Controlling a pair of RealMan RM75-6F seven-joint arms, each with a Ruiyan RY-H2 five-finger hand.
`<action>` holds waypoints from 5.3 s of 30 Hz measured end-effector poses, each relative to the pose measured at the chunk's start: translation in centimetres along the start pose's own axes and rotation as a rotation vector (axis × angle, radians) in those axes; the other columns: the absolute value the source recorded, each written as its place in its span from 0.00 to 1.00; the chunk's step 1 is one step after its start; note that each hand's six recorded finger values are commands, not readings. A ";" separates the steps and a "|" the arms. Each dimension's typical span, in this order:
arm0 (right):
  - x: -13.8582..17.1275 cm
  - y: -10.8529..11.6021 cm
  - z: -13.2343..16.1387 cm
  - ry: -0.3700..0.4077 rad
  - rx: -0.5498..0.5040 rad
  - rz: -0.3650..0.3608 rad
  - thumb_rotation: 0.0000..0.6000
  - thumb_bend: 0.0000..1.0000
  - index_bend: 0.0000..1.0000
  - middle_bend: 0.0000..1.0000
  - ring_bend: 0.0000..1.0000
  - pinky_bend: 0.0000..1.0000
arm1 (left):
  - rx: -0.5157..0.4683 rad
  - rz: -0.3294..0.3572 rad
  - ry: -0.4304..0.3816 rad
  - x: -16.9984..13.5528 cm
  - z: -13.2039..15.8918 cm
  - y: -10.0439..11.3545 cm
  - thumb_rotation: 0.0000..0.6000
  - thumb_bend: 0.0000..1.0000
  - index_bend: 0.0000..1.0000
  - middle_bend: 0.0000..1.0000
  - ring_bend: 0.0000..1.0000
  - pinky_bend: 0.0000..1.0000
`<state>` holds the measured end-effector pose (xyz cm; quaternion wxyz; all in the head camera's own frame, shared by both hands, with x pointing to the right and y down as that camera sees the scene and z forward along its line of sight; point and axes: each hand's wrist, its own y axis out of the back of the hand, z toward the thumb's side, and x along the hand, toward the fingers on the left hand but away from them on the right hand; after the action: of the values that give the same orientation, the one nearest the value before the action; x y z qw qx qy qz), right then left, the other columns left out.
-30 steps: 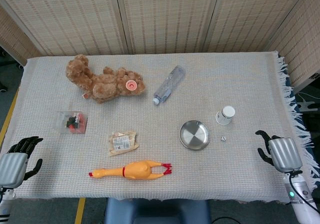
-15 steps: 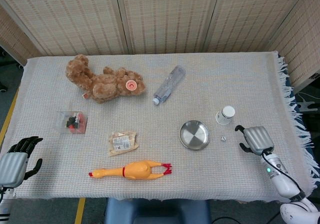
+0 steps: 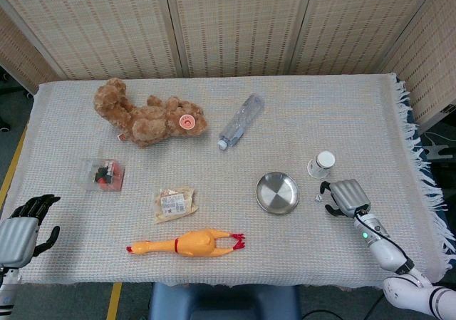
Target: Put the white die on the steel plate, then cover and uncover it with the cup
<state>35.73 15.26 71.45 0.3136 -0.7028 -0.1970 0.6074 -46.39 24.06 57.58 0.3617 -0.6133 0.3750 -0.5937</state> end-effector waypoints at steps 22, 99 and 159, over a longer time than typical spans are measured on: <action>-2.2 -1.2 0.5 0.027 -0.049 -0.014 1.00 0.22 0.45 0.87 0.76 0.98 | 0.000 0.001 -0.005 0.0 0.1 0.0 1.00 0.40 0.20 0.18 0.17 0.30; -2.2 1.6 8.7 0.231 -0.053 -0.110 1.00 0.22 0.56 0.89 0.79 1.00 | -0.010 0.003 -0.005 0.0 0.0 0.1 1.00 0.40 0.20 0.18 0.17 0.31; -6.9 4.5 -1.6 -0.064 -0.029 -0.289 1.00 0.12 0.35 0.29 0.18 0.52 | -0.001 -0.010 -0.006 0.0 0.1 -0.2 1.00 0.40 0.20 0.18 0.17 0.31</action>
<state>35.52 7.14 73.56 0.3810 -0.6517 -0.3148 0.5753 -46.25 24.12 57.77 0.3595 -0.6169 0.3712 -0.5936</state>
